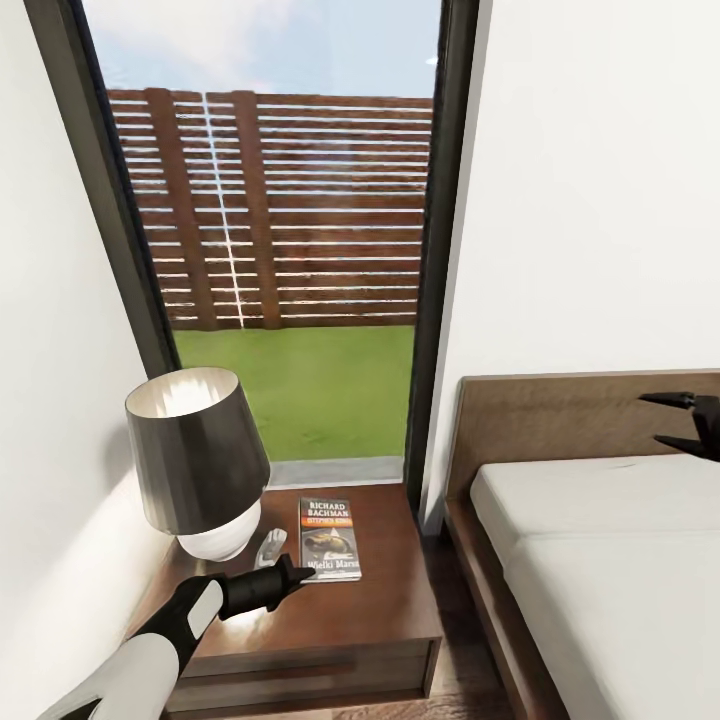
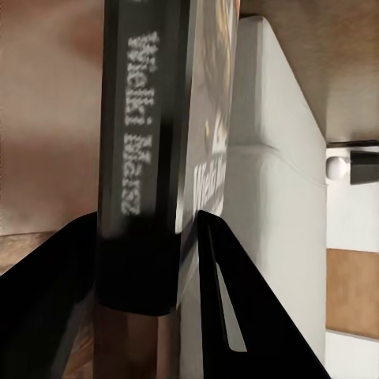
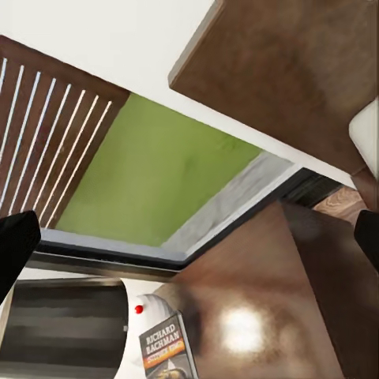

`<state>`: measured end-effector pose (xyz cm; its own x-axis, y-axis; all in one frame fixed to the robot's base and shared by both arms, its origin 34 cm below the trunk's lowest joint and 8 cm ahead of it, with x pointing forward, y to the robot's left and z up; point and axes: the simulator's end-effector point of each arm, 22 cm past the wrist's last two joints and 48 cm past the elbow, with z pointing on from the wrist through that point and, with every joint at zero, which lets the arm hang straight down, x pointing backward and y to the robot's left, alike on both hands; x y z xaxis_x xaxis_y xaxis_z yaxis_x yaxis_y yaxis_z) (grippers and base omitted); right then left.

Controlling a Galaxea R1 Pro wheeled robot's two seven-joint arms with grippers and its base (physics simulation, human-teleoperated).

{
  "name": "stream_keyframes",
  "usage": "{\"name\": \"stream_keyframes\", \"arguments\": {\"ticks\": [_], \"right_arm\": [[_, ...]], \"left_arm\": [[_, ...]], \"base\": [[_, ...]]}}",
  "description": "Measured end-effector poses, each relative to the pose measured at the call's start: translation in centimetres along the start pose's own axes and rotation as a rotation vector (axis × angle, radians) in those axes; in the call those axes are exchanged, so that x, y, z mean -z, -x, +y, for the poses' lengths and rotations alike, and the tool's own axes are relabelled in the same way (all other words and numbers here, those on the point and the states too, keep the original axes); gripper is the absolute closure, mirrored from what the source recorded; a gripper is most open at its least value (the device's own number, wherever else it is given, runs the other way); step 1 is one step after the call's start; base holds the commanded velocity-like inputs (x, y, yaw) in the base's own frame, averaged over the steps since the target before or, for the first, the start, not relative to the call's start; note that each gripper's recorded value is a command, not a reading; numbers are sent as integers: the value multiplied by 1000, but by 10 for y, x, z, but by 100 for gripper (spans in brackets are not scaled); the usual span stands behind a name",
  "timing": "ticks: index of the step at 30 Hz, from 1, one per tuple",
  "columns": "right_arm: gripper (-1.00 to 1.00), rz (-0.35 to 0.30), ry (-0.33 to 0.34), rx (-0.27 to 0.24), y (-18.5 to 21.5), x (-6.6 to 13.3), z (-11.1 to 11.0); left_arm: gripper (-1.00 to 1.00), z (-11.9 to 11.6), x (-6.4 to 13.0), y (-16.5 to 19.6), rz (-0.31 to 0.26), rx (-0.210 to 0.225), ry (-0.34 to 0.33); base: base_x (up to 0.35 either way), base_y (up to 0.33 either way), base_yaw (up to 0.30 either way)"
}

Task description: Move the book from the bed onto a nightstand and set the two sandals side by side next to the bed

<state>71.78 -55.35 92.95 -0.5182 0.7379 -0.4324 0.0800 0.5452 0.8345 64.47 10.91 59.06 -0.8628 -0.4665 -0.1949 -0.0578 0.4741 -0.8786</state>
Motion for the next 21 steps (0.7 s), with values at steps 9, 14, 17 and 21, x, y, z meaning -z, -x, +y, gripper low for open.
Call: {"name": "stream_keyframes", "arguments": {"ticks": [9, 14, 17, 21], "right_arm": [[-100, -1, -2, 3, 1, 1, 0], [-100, -1, -1, 3, 1, 1, 0], [-100, -1, -1, 4, 1, 1, 0], [-100, -1, -1, 4, 1, 1, 0]], "left_arm": [[100, 10, 0, -1, 1, 3, 49], [100, 18, -1, -1, -1, 3, 89], [100, 19, -2, 3, -11, -3, 109], [100, 11, 0, 19, -41, -28, 112]], "base": [[0, 0, 0], [0, 0, 0], [0, 0, 0], [0, 0, 0]]}}
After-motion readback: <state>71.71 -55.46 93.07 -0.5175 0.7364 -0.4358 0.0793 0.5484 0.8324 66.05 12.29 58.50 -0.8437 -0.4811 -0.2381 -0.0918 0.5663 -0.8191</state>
